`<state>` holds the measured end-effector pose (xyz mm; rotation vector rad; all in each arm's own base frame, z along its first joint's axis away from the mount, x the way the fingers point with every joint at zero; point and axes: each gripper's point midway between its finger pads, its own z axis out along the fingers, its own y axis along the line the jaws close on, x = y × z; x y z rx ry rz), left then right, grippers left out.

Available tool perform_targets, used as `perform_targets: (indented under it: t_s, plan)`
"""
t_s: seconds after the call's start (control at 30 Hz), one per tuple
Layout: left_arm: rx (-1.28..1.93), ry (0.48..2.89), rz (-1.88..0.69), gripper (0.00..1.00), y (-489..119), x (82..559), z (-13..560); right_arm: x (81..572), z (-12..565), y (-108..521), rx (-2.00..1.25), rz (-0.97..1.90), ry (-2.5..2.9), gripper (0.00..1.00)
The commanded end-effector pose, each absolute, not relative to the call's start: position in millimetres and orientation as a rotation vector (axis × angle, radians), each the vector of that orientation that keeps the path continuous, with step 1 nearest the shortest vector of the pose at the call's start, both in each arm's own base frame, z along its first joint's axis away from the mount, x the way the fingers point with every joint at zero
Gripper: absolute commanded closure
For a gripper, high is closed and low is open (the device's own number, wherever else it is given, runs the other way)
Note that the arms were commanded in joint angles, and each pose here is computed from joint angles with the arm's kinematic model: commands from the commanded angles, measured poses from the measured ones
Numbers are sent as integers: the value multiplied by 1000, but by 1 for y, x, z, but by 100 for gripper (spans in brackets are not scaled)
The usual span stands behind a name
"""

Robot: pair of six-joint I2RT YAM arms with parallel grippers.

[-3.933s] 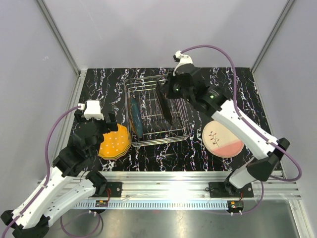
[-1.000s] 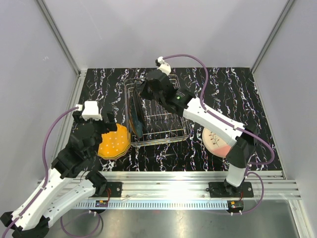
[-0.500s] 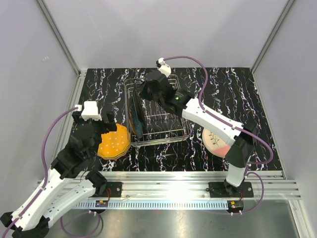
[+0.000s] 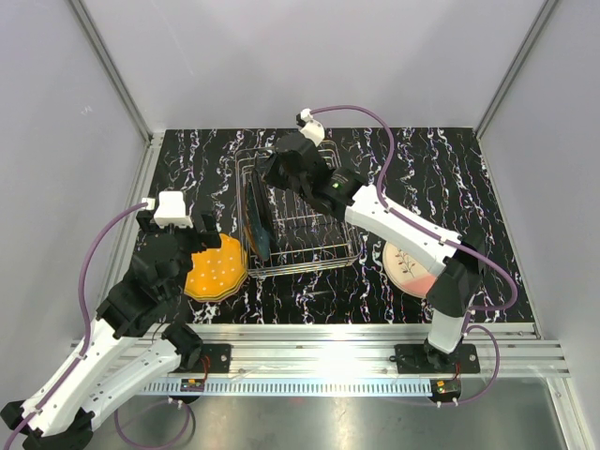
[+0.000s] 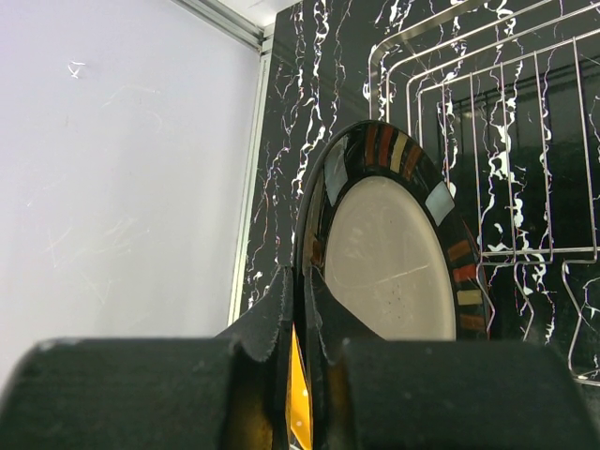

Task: Load the plates into the dish rack
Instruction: Insert the plate into the dish rack

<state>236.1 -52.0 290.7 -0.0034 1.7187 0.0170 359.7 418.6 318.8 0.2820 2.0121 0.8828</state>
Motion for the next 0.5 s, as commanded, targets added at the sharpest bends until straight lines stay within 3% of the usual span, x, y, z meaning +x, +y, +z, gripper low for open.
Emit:
perform_targets:
  t_s: [0.0,0.47]
  plan:
    - [-36,1674,-26,1,-55,238,300,360,406,420,374,1082,1788,100]
    - [-38,1672,-26,1,-55,238,300,358,415,424,351,1101,1782,100]
